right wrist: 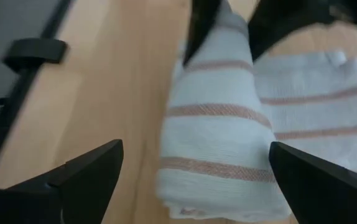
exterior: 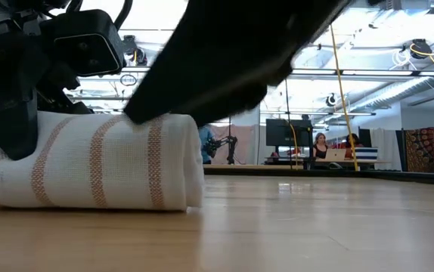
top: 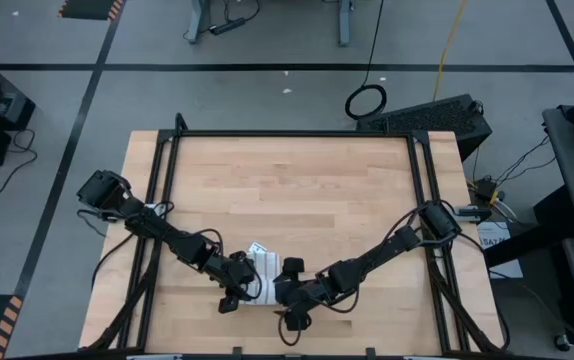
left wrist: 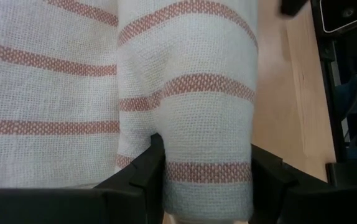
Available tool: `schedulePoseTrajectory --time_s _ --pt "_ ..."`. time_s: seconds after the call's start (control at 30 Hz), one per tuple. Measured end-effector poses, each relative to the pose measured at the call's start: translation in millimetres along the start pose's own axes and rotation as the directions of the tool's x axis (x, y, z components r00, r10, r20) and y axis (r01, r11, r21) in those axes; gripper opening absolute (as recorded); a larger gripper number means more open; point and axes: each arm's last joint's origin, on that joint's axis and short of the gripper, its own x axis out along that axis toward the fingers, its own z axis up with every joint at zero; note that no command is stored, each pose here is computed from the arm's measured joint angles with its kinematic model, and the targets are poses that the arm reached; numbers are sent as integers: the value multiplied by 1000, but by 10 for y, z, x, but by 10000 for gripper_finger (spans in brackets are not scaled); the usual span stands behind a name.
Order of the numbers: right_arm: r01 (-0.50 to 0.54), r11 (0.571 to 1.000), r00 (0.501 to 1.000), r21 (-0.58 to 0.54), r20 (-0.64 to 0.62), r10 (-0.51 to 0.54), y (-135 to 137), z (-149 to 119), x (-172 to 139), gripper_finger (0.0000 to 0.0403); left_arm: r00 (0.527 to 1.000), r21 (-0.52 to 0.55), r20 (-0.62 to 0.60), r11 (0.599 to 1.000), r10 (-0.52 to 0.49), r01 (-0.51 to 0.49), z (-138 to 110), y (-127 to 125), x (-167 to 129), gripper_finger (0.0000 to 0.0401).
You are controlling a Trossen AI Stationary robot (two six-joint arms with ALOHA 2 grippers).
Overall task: Roll towel into tight, uniform cylinder
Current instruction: Roll the white brown kitchen towel
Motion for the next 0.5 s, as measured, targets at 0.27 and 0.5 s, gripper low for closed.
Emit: schedulePoseTrajectory --time_s 0.27,0.5 --pt "4 1000 1000 23 -24 -3 -59 -64 115 393 1000 0 0 1000 -1 1 0 -1 0 161" --pt "-8 999 1000 34 -19 9 -75 -50 121 380 1000 0 2 1000 2 -2 1 0 0 161"
